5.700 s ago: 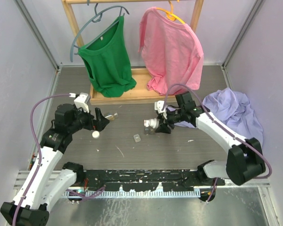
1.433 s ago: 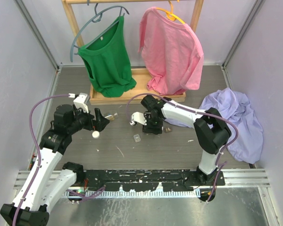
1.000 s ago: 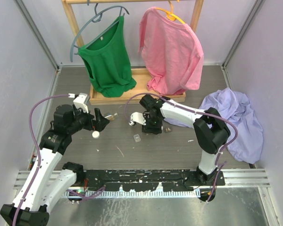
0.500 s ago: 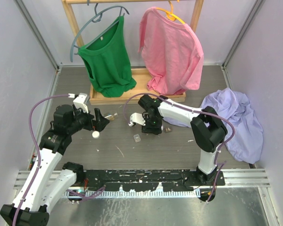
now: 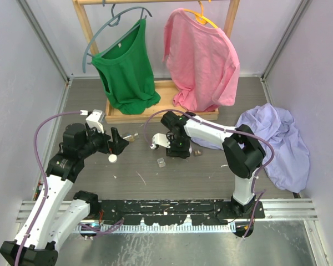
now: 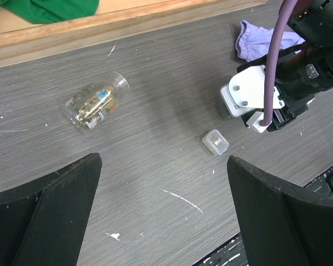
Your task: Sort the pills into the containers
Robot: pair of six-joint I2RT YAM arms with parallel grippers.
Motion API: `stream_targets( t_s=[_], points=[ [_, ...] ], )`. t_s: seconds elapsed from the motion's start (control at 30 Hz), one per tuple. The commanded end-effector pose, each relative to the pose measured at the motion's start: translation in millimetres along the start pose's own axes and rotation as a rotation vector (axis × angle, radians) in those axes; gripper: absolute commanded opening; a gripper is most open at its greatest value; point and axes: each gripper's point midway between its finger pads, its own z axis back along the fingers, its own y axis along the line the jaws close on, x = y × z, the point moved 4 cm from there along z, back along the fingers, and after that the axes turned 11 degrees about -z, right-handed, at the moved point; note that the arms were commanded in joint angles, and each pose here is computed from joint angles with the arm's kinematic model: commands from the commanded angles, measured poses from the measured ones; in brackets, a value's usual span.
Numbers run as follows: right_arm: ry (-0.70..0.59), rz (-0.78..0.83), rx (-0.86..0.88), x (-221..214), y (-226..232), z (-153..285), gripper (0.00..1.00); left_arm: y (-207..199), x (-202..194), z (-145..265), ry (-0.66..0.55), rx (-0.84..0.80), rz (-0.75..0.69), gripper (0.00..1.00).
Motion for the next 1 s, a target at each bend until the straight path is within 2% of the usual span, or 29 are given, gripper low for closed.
stream_targets(
  t_s=[0.0,0.97],
  points=[
    [0.009,0.028,-0.017,5.7,-3.7,8.5,0.01,-1.9,12.9,1.8,-0.065,-0.010,-0.014,0.98],
    [0.074,0.050,-0.014,4.7,-5.6,8.4,0.01,-1.7,12.8,2.2,-0.065,-0.008,-0.016,0.98]
  ],
)
